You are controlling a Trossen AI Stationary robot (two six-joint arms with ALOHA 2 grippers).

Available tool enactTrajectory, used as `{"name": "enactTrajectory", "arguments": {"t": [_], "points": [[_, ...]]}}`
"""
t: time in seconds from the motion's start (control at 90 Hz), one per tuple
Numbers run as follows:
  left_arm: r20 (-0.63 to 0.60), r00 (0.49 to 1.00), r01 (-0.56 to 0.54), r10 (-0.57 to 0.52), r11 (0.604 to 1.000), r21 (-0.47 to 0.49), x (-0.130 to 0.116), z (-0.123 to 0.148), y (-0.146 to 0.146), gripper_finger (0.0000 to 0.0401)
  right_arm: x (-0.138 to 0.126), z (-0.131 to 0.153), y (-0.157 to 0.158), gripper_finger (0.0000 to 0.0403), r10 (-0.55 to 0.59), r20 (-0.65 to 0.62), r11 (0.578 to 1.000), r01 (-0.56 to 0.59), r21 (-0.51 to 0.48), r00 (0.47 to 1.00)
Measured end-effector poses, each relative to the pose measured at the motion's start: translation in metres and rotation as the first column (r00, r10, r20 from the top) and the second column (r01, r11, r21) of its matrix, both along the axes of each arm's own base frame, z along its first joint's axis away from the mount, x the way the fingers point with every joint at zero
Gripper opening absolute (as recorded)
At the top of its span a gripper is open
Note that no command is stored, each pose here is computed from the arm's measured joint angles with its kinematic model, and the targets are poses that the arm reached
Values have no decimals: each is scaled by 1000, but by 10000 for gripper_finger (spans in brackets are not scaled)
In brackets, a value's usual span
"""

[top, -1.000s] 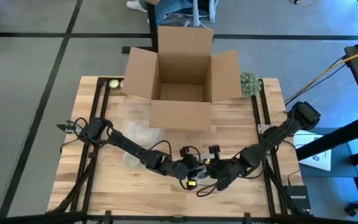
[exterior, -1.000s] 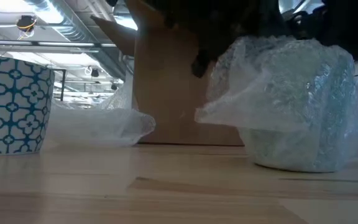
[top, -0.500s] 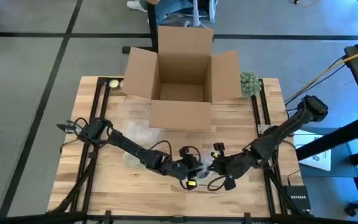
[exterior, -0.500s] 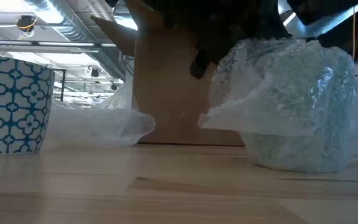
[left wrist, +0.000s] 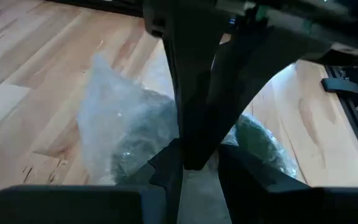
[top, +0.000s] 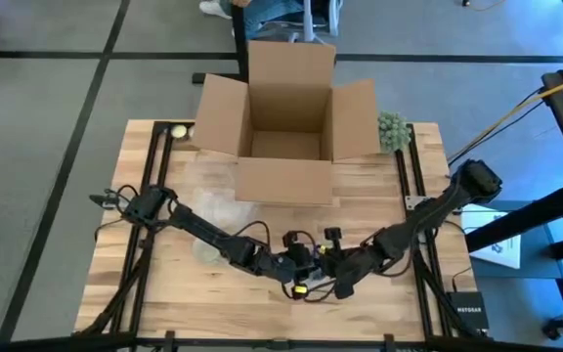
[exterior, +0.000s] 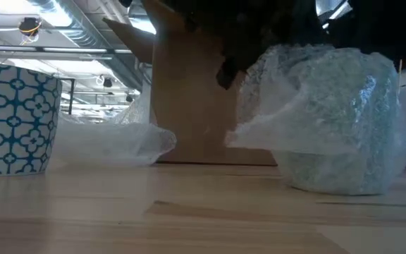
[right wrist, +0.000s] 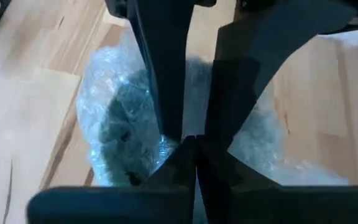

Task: Wrap mug
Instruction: Wrap the green mug with the bubble wrap

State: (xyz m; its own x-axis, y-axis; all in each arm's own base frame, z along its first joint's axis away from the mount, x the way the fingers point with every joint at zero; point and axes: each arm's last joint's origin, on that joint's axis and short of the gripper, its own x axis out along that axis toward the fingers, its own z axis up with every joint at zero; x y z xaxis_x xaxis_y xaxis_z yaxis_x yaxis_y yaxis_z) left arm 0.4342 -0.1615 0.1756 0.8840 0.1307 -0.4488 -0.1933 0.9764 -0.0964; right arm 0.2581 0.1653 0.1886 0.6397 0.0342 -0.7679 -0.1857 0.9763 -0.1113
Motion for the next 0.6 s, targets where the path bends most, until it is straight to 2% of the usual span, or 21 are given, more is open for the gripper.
{"name": "enactTrajectory", "arguments": {"t": [0.178,0.389,0.6], "points": [[-3,1000,17,-17,1000,6,-6,12,-2,78,0,-1,0,0,3,-10,1000,-3,-10,1000],[73,997,10,-8,1000,-15,-21,60,-2,78,0,-6,1,0,16,-33,1000,-16,-7,999],[30,1000,-9,10,999,-41,-30,66,-1,78,11,-16,-7,0,11,-78,999,-8,45,997]]}}
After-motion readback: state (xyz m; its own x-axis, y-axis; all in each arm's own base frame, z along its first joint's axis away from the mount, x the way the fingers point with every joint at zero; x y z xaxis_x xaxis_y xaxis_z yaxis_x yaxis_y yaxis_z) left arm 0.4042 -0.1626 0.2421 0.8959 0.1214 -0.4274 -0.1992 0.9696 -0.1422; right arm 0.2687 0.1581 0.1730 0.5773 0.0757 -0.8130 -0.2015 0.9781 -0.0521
